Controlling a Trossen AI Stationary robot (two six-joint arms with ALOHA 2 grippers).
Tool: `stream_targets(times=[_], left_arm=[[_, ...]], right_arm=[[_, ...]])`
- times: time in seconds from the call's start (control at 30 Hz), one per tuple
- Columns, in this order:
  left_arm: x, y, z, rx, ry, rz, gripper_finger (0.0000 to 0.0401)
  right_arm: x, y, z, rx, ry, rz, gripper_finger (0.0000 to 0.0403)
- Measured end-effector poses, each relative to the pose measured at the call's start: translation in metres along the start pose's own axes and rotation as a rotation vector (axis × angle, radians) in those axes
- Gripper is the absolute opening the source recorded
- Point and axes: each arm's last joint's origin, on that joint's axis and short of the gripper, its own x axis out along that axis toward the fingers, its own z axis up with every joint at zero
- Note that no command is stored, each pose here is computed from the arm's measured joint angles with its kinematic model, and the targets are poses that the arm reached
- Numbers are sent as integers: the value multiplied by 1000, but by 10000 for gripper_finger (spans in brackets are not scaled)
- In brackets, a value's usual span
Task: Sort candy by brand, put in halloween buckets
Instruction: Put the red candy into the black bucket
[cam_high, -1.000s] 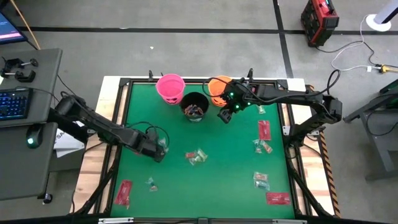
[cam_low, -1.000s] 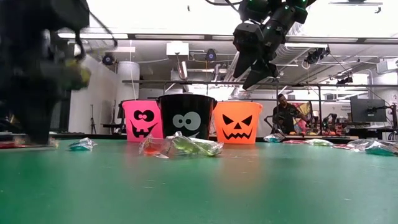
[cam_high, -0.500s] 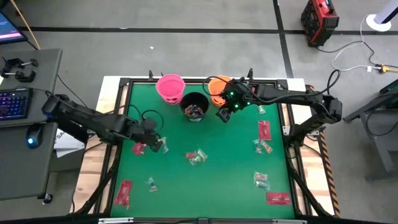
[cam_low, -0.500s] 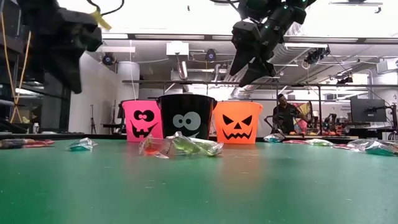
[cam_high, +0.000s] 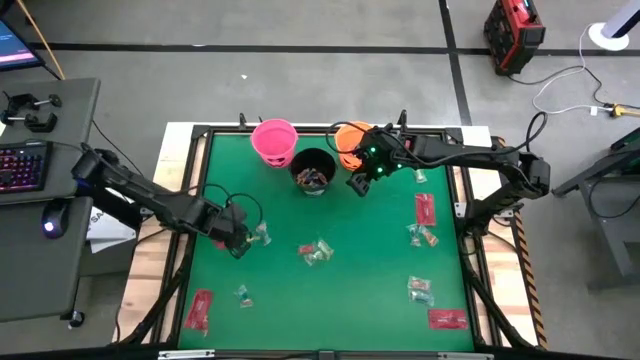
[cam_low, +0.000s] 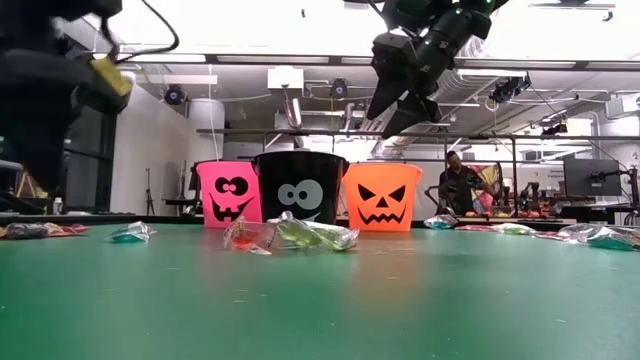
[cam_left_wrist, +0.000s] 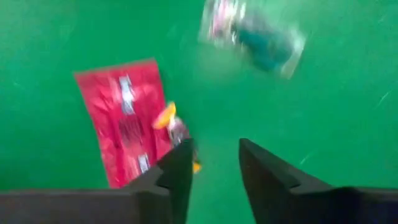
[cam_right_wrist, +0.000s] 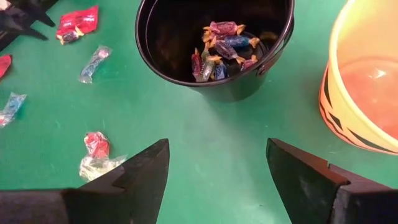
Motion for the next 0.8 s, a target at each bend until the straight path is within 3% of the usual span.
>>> stream_targets(times=[0.13,0.3,0.63,0.8], left_arm=[[12,8,-7,1,59,21,174],[15,10,-7,11,19,46,211],[37,-4,-4,118,62,74,213],[49,-8,-4,100,96,134,212]], right_arm=[[0,0,0,0,-1,0,259],[0,0,0,26,-4,-7,259],[0,-1,1,61,-22,-48,259],[0,-1,1,89,-25,-47,259]])
